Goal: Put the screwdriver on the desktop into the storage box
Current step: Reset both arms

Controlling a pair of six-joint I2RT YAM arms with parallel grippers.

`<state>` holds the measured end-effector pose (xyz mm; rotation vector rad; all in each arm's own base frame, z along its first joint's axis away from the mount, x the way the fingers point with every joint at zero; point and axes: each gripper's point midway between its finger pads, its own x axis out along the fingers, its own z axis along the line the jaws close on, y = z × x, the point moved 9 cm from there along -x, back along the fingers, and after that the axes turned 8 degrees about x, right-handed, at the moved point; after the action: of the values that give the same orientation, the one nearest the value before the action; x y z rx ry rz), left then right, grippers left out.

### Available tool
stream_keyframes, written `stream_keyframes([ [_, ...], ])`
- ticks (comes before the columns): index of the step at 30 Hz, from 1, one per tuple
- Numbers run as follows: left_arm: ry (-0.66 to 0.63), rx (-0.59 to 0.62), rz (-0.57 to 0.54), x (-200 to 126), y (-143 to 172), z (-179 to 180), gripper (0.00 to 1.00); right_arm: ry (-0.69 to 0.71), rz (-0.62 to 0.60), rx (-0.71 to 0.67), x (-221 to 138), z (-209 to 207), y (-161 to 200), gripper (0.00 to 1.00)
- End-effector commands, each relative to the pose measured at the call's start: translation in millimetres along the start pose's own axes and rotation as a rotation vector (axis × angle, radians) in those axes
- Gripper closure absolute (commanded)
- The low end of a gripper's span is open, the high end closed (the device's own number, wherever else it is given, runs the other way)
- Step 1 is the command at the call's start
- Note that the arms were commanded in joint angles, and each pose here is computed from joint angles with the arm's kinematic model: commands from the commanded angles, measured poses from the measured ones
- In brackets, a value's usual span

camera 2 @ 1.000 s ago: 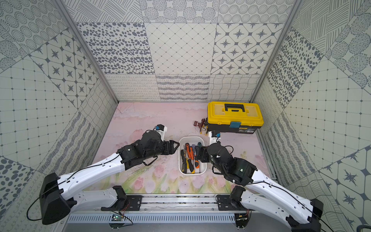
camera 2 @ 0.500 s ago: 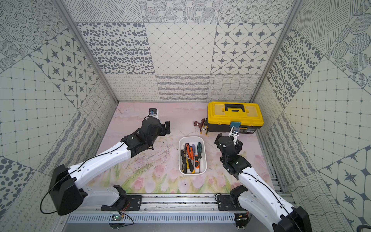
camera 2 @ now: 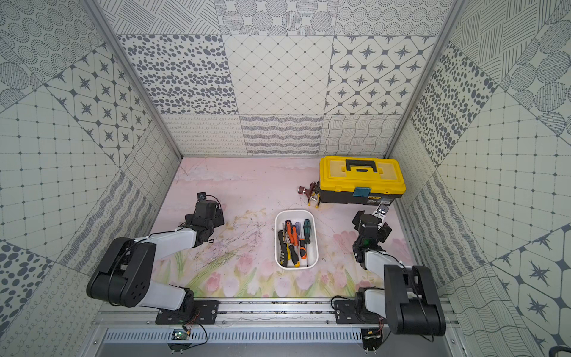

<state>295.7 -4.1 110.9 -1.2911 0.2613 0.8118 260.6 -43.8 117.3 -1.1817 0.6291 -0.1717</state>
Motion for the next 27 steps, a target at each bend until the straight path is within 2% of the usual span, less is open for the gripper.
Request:
stream_keyframes([
  [1, 0.126, -0.062, -0.338, -2.7, -22.3, -3.6, 0.0, -0.403, -0.092, -0.091, 0.7, 40.1, -9.6, 0.03],
  [3, 0.203, -0.036, -0.317, 1.8, -20.8, -9.3, 0.01, -0.378, -0.118, -0.149, 13.3, 59.2, -5.7, 0.03],
  [4, 0.213, -0.057, -0.312, 6.6, -14.4, -8.1, 0.01, -0.407, -0.036, -0.193, 16.3, 66.3, -4.9, 0.03],
  [5, 0.214, -0.064, -0.346, 8.7, -14.0, -6.0, 0.01, -0.379, 0.024, -0.209, 20.4, 68.8, -7.9, 0.03],
  [7, 0.242, -0.084, -0.297, 9.0, -12.4, -3.6, 0.01, -0.37, -0.056, -0.179, 19.5, 65.9, -6.1, 0.03],
  [8, 0.235, -0.077, -0.333, 9.7, -12.7, -3.4, 0.01, -0.35, -0.039, -0.18, 18.7, 64.2, -6.9, 0.03],
  [10, 0.242, -0.082, -0.297, 9.4, -11.7, -3.2, 0.01, -0.338, -0.035, -0.19, 18.7, 65.6, -7.3, 0.03],
  [11, 0.233, -0.072, -0.325, 9.9, -12.4, -3.5, 0.01, -0.339, -0.041, -0.194, 18.9, 67.0, -6.5, 0.03],
  [27, 0.229, -0.063, -0.32, 8.1, -13.7, -6.1, 0.01, -0.336, -0.028, -0.209, 18.8, 68.9, -6.8, 0.03],
])
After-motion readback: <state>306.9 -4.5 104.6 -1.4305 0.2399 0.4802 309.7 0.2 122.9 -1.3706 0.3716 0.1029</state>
